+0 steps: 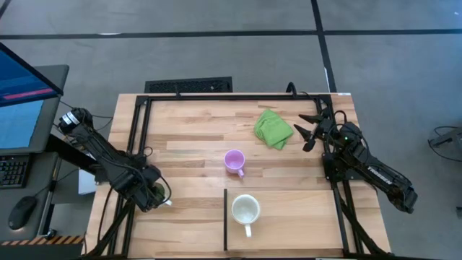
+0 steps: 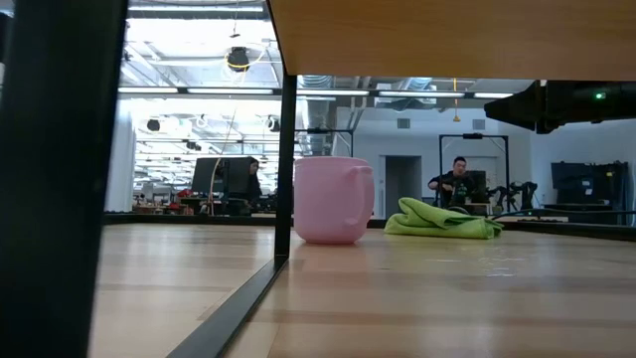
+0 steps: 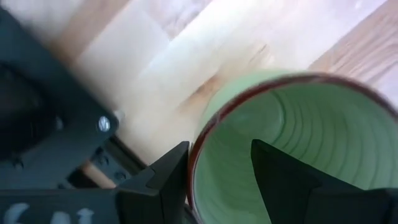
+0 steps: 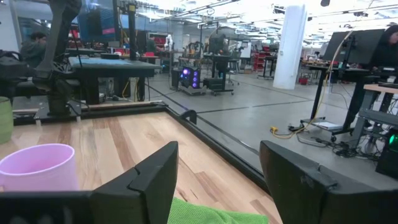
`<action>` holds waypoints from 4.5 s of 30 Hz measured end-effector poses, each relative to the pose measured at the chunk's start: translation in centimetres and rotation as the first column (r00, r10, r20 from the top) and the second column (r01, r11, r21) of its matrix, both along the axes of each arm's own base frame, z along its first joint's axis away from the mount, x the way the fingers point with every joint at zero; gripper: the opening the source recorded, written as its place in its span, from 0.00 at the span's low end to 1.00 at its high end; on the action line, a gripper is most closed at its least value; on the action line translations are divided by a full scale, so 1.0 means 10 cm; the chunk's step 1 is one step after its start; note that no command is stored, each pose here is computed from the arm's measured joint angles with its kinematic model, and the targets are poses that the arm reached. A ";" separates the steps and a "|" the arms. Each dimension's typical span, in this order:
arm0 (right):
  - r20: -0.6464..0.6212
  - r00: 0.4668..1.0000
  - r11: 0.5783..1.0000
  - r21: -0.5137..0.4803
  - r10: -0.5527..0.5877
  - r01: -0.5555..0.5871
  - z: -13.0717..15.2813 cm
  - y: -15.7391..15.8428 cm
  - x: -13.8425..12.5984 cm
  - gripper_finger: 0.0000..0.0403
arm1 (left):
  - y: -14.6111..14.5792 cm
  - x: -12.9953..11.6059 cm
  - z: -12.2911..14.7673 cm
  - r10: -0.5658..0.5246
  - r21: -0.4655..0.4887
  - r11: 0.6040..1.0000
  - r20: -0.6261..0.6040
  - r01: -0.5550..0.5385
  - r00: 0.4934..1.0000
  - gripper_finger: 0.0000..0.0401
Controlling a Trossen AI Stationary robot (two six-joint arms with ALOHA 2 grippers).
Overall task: Stack small to large cups/mugs on shelf
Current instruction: Put the green mug on the shelf
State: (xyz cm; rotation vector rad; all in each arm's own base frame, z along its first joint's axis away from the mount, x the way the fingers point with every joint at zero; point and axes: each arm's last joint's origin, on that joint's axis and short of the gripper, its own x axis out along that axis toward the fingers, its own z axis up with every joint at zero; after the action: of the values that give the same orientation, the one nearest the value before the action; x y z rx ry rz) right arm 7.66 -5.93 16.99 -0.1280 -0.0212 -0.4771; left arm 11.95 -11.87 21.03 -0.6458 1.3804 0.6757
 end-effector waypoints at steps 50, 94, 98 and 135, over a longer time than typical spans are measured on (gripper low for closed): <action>0.000 1.000 1.000 0.001 0.000 0.000 0.00 0.00 0.00 0.62 | 0.34 0.29 0.00 0.132 0.019 0.991 0.031 -0.132 0.991 0.01; 0.000 1.000 1.000 0.000 0.000 0.000 0.00 0.00 0.00 0.62 | 2.13 1.76 1.60 -0.485 0.428 0.846 0.371 0.317 0.792 0.01; 0.000 1.000 1.000 0.000 0.000 0.000 0.00 0.00 0.00 0.62 | 2.21 2.03 1.62 -0.524 0.393 0.833 0.335 0.389 0.783 0.01; 0.000 1.000 1.000 0.000 0.001 -0.001 0.00 0.00 0.00 0.62 | 2.46 3.03 0.87 -0.601 0.064 0.799 0.133 0.598 0.788 0.01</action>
State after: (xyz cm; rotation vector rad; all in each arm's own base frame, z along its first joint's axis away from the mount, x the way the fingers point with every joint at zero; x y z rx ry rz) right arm 7.67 -5.93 16.99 -0.1276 -0.0209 -0.4761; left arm 42.25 12.78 29.73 -0.2001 1.3368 0.1190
